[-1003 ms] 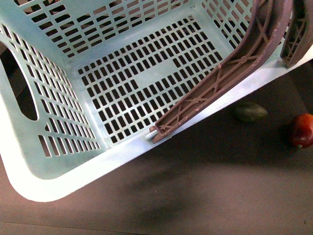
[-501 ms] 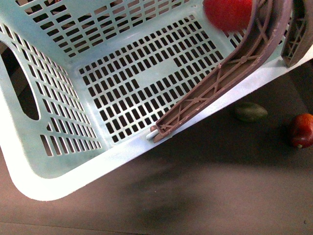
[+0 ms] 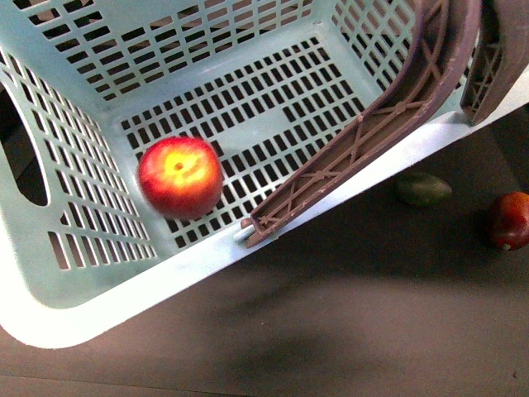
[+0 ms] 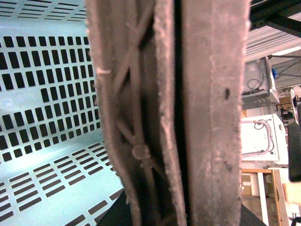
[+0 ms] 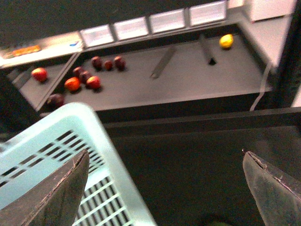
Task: Pick apple with right arm and hold basket with left
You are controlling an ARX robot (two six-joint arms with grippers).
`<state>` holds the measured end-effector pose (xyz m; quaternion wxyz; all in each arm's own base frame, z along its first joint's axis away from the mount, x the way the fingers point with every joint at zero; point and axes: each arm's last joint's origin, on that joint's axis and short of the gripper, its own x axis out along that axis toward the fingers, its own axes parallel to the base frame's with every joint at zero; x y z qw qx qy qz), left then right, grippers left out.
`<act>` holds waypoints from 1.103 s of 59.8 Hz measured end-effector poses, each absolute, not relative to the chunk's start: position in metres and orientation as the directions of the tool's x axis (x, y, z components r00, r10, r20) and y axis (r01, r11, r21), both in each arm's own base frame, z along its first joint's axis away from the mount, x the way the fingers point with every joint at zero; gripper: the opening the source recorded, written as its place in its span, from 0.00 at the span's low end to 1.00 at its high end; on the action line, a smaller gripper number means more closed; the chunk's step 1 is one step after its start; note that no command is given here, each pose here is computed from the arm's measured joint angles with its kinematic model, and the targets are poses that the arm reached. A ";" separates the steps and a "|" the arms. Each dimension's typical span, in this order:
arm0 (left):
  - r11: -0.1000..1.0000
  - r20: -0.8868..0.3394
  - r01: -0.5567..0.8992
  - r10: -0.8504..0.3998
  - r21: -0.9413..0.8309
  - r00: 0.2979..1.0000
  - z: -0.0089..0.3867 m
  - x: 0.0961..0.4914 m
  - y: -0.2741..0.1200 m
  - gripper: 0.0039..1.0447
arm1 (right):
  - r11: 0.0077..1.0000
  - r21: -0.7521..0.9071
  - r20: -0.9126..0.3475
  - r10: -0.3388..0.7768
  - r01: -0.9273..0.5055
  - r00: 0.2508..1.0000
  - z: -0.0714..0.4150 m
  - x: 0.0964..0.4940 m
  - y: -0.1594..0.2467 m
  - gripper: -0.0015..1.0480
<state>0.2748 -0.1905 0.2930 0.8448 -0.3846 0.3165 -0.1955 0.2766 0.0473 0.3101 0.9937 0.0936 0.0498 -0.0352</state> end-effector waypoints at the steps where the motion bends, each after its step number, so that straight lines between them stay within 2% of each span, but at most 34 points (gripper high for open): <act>1: 0.628 -0.384 0.086 -0.573 -0.773 0.724 0.293 0.275 -0.190 0.14 | 0.978 0.178 -0.107 -0.095 0.113 0.990 0.309 0.272 0.044 0.92; 10: 0.620 -0.384 0.084 -0.581 -0.780 0.718 0.293 0.275 -0.191 0.14 | 0.950 0.122 -0.162 -0.268 0.289 0.950 0.286 0.245 0.031 0.92; 17: 0.618 -0.384 0.088 -0.587 -0.781 0.713 0.293 0.274 -0.191 0.14 | 0.950 0.111 -0.181 -0.271 0.293 0.945 0.278 0.242 0.030 0.92; 19: 0.619 -0.384 0.090 -0.588 -0.780 0.712 0.293 0.274 -0.192 0.14 | 0.966 0.111 -0.154 -0.217 0.235 0.964 0.277 0.241 0.028 0.88; 23: 0.618 -0.384 0.089 -0.588 -0.781 0.712 0.293 0.274 -0.192 0.14 | 0.991 0.098 -0.064 -0.083 0.089 0.995 0.271 0.236 0.026 0.78; 27: 0.617 -0.384 0.086 -0.585 -0.782 0.714 0.293 0.274 -0.191 0.14 | 0.998 0.066 -0.009 -0.008 0.009 1.000 0.263 0.226 0.023 0.68; 38: 0.627 -0.384 0.085 -0.573 -0.774 0.724 0.293 0.275 -0.191 0.14 | 1.000 0.023 0.001 0.004 -0.004 1.000 0.238 0.202 0.016 0.42; 50: 0.621 -0.384 0.090 -0.584 -0.778 0.715 0.293 0.274 -0.191 0.14 | 1.000 0.007 -0.012 0.009 -0.009 1.000 0.209 0.175 0.002 0.02; 66: 0.622 -0.384 0.089 -0.582 -0.778 0.717 0.293 0.274 -0.191 0.14 | 1.000 0.004 -0.009 0.000 0.000 1.000 0.193 0.156 0.000 0.02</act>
